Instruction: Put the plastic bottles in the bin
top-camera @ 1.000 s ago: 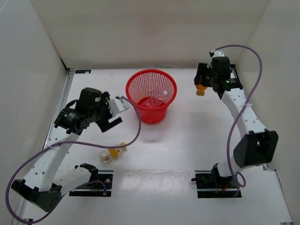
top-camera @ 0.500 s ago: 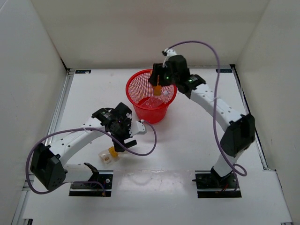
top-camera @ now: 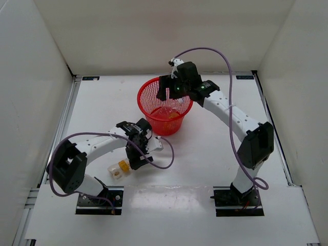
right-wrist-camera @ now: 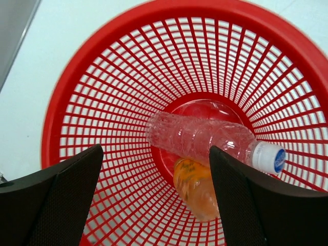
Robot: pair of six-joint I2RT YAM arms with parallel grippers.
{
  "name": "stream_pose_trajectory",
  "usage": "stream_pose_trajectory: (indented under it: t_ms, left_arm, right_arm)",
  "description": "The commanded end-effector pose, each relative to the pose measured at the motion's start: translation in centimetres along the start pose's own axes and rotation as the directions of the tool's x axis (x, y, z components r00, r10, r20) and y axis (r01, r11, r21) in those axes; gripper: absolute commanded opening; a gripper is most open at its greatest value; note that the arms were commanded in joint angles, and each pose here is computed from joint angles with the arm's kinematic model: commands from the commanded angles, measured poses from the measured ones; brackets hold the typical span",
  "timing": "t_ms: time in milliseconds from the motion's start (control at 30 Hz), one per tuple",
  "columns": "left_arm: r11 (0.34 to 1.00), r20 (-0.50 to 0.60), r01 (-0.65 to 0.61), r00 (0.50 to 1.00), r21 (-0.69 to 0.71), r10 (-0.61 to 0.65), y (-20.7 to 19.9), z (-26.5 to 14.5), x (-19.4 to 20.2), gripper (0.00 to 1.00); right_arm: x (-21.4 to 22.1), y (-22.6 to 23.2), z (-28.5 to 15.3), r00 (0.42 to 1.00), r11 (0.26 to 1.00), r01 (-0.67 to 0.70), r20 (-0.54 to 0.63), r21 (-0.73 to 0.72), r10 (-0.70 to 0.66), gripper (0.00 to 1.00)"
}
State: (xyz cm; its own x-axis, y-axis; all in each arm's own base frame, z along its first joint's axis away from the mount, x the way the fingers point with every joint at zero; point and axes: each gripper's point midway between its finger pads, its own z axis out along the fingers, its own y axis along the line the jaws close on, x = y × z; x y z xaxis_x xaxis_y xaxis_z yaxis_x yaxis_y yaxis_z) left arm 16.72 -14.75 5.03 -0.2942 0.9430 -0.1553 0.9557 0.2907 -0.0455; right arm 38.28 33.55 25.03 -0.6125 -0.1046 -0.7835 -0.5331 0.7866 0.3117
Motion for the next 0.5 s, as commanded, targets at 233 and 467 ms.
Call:
stream_pose_trajectory:
  t_ms: [233, 467]
  left_arm:
    - [0.999, -0.089, 0.021, 0.996, -0.043, -0.024, 0.4, 0.4, 1.9, 1.0]
    - [1.0, -0.168, 0.012, 0.986, 0.01, -0.01, -0.4, 1.5, 3.5, 0.86]
  right_arm:
    - [-5.5, 1.6, -6.2, 0.98, 0.997, 0.077, 0.184, -0.002, -0.076, 0.89]
    - [-6.2, 1.7, -7.3, 0.973, 0.997, 0.079, 0.215, 0.002, -0.078, 0.89]
